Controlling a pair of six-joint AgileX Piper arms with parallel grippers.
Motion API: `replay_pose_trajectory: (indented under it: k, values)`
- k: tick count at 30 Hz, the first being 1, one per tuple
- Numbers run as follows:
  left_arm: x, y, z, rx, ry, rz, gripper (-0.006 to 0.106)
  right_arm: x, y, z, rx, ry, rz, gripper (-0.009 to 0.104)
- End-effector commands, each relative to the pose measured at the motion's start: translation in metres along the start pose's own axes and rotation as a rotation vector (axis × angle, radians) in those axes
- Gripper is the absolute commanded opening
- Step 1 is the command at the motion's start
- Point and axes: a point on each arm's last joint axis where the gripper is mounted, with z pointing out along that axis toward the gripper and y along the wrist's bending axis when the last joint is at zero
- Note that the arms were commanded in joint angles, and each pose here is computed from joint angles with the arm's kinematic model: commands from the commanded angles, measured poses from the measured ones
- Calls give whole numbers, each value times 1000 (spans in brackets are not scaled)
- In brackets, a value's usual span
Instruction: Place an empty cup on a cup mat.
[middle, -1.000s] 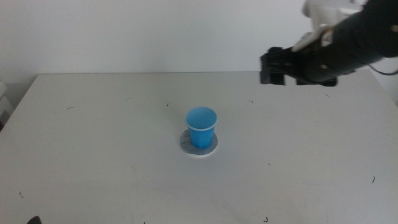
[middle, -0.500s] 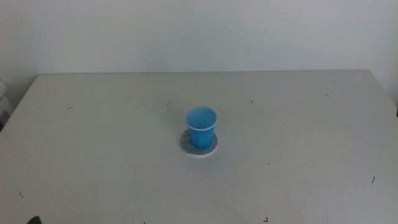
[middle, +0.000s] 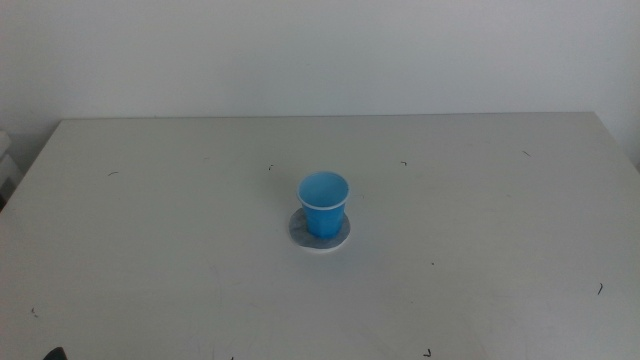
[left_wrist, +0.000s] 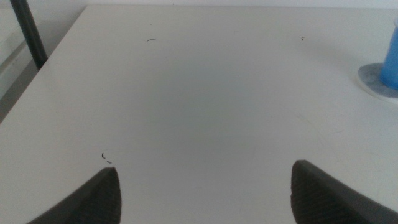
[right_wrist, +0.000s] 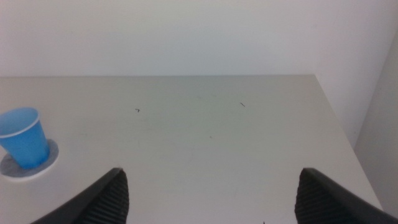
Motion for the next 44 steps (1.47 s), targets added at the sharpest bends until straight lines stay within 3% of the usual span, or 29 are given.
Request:
replay_pose_trajectory:
  k: [1,4,18,25,36,44]
  values:
    - [-8,-1,-2,11,-84,-11,105,-8,0,-4,-8,-156,-25,94]
    - [-8,-1,-2,11,-84,-11,105,2,0,-5,-11,-205,-33,94]
    - [-8,-1,-2,11,-84,-11,105,72,-6,17,8,13,-53,94]
    - [-8,-1,-2,11,-84,-11,105,94,-7,22,8,47,-54,94]
    - [-8,-1,-2,11,-84,-11,105,88,-7,10,1,-112,-52,94]
    - [-8,-1,-2,11,-84,-11,105,91,-7,10,3,-86,-50,94]
